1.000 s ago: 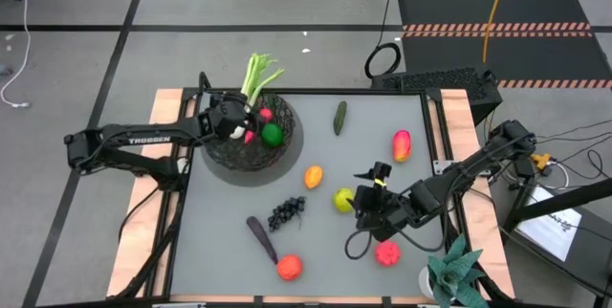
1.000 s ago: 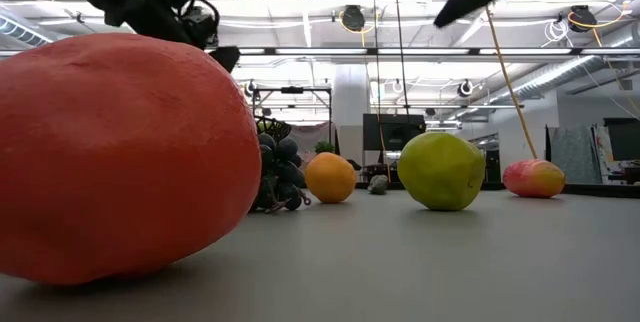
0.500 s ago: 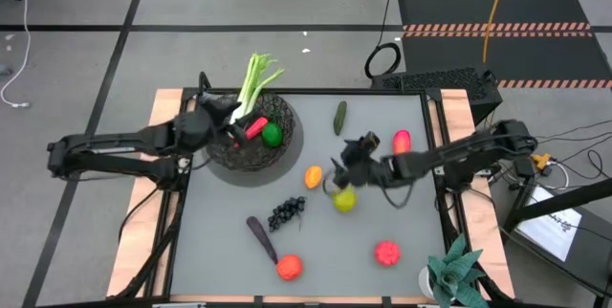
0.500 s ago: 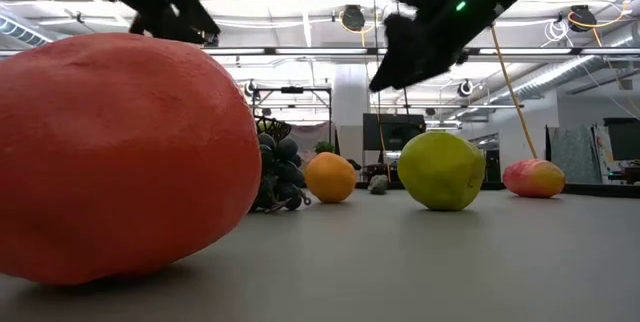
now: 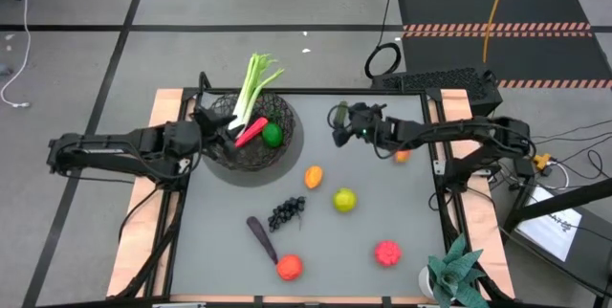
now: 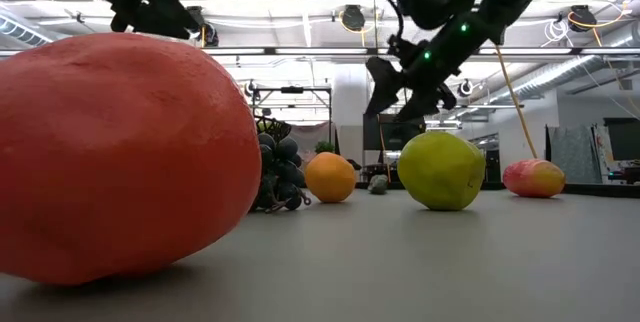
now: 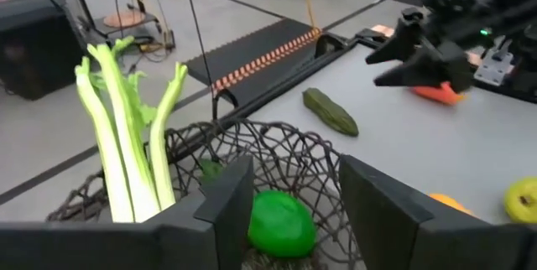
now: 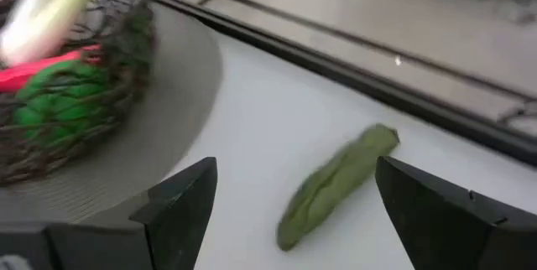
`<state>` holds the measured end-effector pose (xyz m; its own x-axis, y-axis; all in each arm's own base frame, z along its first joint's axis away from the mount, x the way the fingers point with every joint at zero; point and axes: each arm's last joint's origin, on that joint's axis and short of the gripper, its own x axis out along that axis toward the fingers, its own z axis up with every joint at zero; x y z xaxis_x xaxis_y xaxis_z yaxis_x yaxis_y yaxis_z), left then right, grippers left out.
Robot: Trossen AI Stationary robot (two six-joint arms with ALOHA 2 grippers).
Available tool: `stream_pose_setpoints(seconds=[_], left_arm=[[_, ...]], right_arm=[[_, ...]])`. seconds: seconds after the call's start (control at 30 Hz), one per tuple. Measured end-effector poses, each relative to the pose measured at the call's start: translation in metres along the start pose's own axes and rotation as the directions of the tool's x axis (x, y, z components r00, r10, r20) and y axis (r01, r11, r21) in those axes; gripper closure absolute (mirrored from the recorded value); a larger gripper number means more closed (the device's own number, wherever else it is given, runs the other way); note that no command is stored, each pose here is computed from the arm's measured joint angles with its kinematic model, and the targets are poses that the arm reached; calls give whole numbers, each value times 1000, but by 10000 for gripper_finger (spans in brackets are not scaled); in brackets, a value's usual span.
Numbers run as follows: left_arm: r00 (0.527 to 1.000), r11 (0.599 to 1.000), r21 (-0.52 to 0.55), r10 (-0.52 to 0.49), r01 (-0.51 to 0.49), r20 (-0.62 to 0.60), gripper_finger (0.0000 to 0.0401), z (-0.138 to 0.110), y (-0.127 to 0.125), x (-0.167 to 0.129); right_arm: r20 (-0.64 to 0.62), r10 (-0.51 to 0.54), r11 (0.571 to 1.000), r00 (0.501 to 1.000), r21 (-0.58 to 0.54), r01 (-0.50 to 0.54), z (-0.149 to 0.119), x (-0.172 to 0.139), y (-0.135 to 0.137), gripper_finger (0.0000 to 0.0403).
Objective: Build produce basket
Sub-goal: Put the green chilli into the wire basket
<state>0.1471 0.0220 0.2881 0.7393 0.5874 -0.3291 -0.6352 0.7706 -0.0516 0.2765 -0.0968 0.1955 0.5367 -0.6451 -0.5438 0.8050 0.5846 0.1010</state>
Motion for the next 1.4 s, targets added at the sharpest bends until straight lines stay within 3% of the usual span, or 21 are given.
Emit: stream_pose_setpoints(seconds=[0.23, 0.4, 0.7, 0.87, 1.23, 1.4], left_arm=[[1000, 1000, 7, -19, 19, -14, 238, -2, -3, -2], [1000, 1000, 7, -18, 18, -14, 234, -2, -2, -2], [1000, 1000, 7, -17, 17, -14, 233, -2, -2, -2], [1000, 1000, 10, -17, 17, -14, 233, -2, -2, -2], [999, 999, 18, -30, 31, -19, 233, -2, -3, -2], [998, 998, 17, -53, 53, -25, 233, -3, -4, -2]], right_arm=[[-106, -20, 998, 994, 55, 26, -17, 30, -9, 85], [-97, -50, 997, 994, 54, 56, -27, 55, -13, 85], [-142, -130, 991, 981, -13, 130, -49, 85, -26, 93], [-150, -107, 994, 983, -39, 103, -55, 91, -24, 142], [-144, -90, 992, 985, -106, 75, -53, 87, -21, 307], [-138, 28, 988, 990, -149, -49, -33, 68, -16, 357]])
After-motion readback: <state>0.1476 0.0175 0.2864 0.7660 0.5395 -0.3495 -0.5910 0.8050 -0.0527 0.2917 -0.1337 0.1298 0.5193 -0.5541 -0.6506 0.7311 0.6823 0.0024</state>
